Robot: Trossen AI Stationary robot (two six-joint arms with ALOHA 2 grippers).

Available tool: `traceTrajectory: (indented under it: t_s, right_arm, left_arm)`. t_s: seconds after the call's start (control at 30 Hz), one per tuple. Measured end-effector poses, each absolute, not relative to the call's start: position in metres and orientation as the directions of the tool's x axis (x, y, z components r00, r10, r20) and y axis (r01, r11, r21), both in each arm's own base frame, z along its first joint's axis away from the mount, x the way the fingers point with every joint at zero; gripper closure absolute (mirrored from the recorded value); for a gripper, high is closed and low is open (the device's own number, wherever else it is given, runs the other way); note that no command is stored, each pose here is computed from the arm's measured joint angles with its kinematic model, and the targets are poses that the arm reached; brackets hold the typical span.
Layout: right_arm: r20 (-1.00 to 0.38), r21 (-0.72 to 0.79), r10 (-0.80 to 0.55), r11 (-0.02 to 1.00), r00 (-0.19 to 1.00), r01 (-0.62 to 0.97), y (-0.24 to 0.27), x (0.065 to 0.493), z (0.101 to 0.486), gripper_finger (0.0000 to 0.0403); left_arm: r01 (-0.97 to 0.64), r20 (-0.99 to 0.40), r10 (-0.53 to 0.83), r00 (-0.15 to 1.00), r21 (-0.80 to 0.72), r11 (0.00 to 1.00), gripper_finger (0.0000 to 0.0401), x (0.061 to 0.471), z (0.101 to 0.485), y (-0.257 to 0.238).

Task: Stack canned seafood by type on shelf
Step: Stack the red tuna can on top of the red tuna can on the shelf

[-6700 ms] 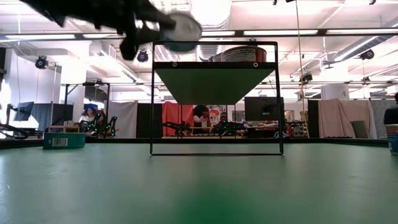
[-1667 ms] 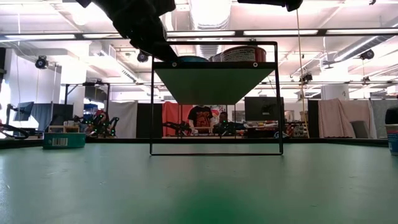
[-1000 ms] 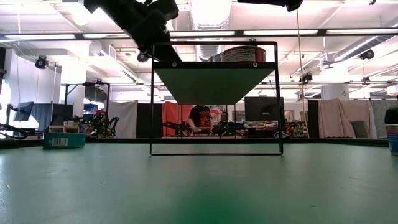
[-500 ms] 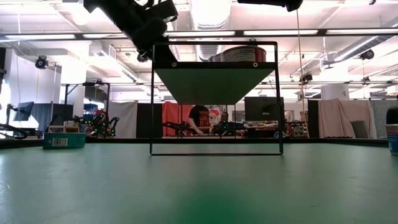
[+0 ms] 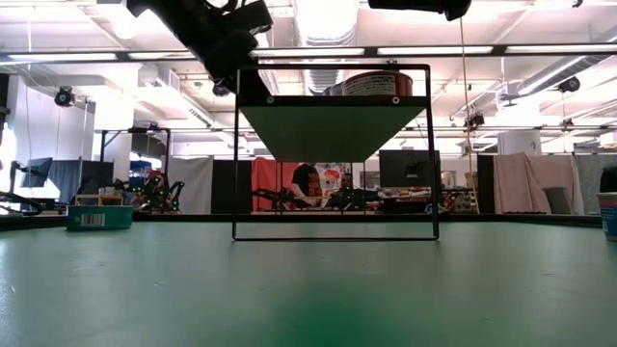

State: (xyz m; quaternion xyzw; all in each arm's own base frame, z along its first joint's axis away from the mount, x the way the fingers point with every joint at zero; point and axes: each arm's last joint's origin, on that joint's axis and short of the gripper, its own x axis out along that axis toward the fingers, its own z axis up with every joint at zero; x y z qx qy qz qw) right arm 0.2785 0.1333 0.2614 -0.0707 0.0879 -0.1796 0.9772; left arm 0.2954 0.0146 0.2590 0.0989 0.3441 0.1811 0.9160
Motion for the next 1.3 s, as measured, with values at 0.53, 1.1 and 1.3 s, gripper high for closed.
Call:
traceTrajectory:
  t_s: [0.53, 1.1, 1.3]
  right_arm:
    - [-0.158, -0.161, -0.374, 0.923, 0.914, 0.35, 0.132, 0.276, 0.262, 0.0154]
    - [-0.178, -0.163, -0.377, 0.922, 0.909, 0.35, 0.129, 0.272, 0.264, 0.0156]
    - [-0.178, -0.168, -0.377, 0.922, 0.909, 0.349, 0.129, 0.272, 0.264, 0.0163]
  left_arm:
    - [-0.229, -0.594, 0.31, 0.742, 0.209, 0.951, 0.0401, 0.269, 0.281, -0.019]
    - [-0.261, -0.79, 0.227, 0.57, 0.088, 0.961, 0.0401, 0.236, 0.266, -0.064]
    - [-0.218, -0.813, 0.149, 0.563, 0.027, 0.976, 0.0401, 0.23, 0.285, -0.081]
